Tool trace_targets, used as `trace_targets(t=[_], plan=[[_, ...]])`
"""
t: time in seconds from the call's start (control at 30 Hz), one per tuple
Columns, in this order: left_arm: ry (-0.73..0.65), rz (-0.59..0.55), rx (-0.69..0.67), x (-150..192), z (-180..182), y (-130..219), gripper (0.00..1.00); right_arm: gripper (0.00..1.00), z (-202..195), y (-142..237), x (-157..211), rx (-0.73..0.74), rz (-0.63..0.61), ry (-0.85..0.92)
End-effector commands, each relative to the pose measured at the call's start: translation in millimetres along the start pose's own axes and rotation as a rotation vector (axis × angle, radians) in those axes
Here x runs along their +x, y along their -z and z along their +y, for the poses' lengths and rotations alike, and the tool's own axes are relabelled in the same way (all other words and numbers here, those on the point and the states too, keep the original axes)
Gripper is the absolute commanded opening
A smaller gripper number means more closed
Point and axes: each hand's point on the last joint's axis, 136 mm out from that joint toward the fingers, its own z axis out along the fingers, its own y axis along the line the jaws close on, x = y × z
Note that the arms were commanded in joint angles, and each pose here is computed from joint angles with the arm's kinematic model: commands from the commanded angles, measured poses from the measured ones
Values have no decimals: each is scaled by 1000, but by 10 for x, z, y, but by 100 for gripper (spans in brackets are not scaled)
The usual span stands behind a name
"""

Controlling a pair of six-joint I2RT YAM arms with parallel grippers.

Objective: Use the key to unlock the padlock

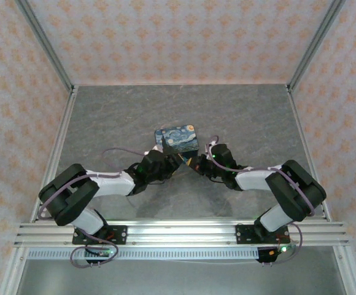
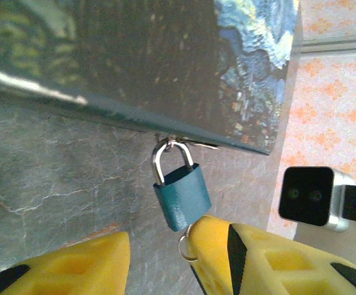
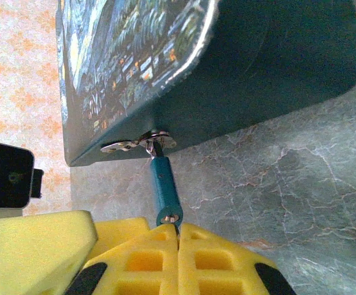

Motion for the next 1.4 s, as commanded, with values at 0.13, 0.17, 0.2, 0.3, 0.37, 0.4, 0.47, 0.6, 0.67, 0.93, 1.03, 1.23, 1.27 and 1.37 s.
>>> trace_targets(t=[0.13, 0.17, 0.2, 0.3, 0.37, 0.4, 0.47, 0.6, 0.67, 0.93, 1.03, 1.23, 1.27, 1.37], plan=[[18, -68, 19, -53, -96, -57, 46, 0, 143, -10, -72, -36, -27, 3], [21, -78, 21, -63, -101, -62, 46, 0, 146, -12, -69, -36, -26, 3], [21, -86, 23, -67, -108, -69, 46, 0, 137, -13, -66, -34, -26, 1], [31, -107, 21, -82, -108, -93, 46, 0, 134, -17, -63, -35, -24, -2], [46, -123, 37, -93, -121, -106, 47, 0, 134, -18, -62, -36, -24, -4], [52, -129, 45, -97, -132, -117, 47, 0, 133, -17, -64, -36, -25, -5], [58, -140, 54, -103, -156, -135, 47, 0, 139, -18, -68, -39, -27, -6], [67, -150, 56, -92, -167, -178, 46, 0, 136, -26, -67, -40, -26, -11], [78, -159, 60, -94, -164, -194, 45, 0, 135, -30, -66, -42, -26, -15], [107, -176, 56, -75, -107, -252, 36, 0, 146, -30, -74, -54, -32, -37], [108, -176, 48, -67, -88, -259, 31, 0, 154, -26, -82, -59, -37, -48], [111, -182, 39, -73, -63, -257, 23, 0, 186, -11, -88, -81, -43, -78], [111, -183, 39, -76, -61, -256, 22, 1, 190, -10, -91, -83, -45, -84], [110, -189, 41, -85, -70, -237, 17, 7, 161, 6, -83, -73, -48, -85]])
